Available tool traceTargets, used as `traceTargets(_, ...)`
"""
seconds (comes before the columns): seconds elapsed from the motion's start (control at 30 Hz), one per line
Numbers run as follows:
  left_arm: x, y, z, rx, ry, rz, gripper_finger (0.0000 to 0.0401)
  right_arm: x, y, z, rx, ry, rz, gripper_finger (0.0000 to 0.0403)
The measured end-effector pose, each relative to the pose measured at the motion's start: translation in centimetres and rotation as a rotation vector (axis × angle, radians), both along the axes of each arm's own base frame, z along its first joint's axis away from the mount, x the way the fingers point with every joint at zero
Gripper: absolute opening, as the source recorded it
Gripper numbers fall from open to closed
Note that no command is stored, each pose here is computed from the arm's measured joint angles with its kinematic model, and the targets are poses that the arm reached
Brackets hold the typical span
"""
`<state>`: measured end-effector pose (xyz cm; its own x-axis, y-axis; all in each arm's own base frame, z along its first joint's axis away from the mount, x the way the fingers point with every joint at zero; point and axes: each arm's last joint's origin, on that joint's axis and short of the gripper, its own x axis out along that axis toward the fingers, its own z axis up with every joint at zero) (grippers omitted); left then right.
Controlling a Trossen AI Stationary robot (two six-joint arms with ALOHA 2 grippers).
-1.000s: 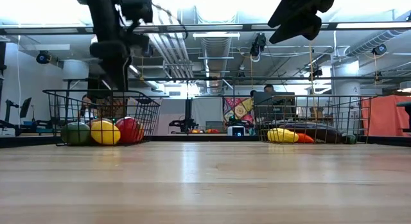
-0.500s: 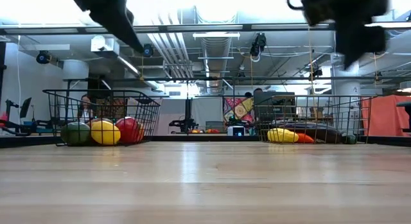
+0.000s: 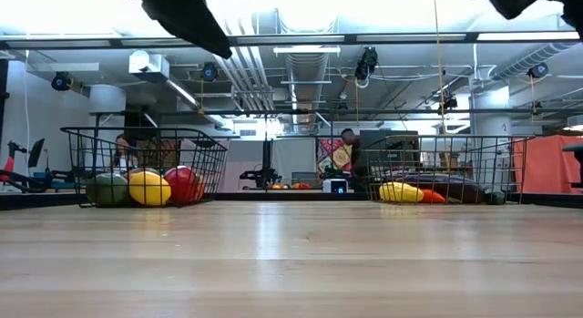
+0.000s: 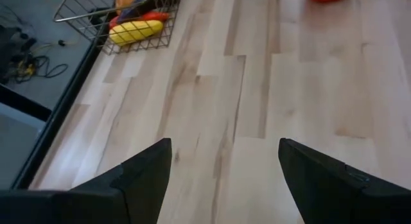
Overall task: Sort produce into baskets
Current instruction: Put the red bell pepper into the right wire basket
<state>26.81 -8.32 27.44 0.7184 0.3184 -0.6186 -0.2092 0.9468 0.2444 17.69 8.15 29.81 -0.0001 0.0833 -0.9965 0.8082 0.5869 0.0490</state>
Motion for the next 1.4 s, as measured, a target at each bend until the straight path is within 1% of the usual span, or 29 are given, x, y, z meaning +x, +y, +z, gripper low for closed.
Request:
traceTargets(0.07,0.2,0.0,-0.3,0.009,0.007,0.007,0.0268,-0.4,0.4,0.0,-0.025,0.006,0.030,0.0221)
traceTargets(0.13,0.3,-0.2,-0.5,0.008,0.013,0.012,0.0268,-0.6,0.8,-0.2,-0.011,0.011,0.050,0.0221)
traceTargets(0.27,0.7,-0.3,-1.1,0.007,0.026,0.018,0.0268,-0.6,1.4,-1.0,0.031,0.028,-0.002,0.0223)
traceTargets(0.33,0.8,-0.3,-1.3,0.010,0.032,0.018,0.0268,-0.4,1.7,-1.4,0.057,0.013,-0.010,0.0232)
traceTargets(0.47,1.1,-0.5,-1.8,0.020,0.049,0.015,0.0268,0.0,2.1,-2.2,0.084,-0.026,-0.027,0.0271)
traceTargets(0.67,1.5,-0.6,-2.5,0.038,0.079,0.008,0.0268,0.1,2.2,-4.3,0.090,-0.011,-0.131,0.0347)
traceTargets(0.77,1.5,-0.6,-2.6,0.059,0.091,-0.009,0.0268,0.2,2.4,-5.3,0.124,-0.010,-0.161,0.0369)
traceTargets(0.87,1.5,-0.5,-2.6,0.096,0.092,-0.006,0.0268,0.5,2.6,-6.1,0.146,-0.045,-0.180,0.0373)
traceTargets(0.97,1.5,-0.4,-2.5,0.132,0.088,0.010,0.0268,0.3,2.5,-6.8,0.138,-0.029,-0.206,0.0373)
traceTargets(1.1,1.5,-0.4,-2.5,0.137,0.090,0.012,0.0268,0.0,2.4,-7.6,0.125,-0.003,-0.251,0.0373)
traceTargets(1.4,1.5,-0.4,-2.5,0.140,0.088,0.015,0.0268,0.3,2.5,-9.0,0.097,0.033,-0.253,0.0374)
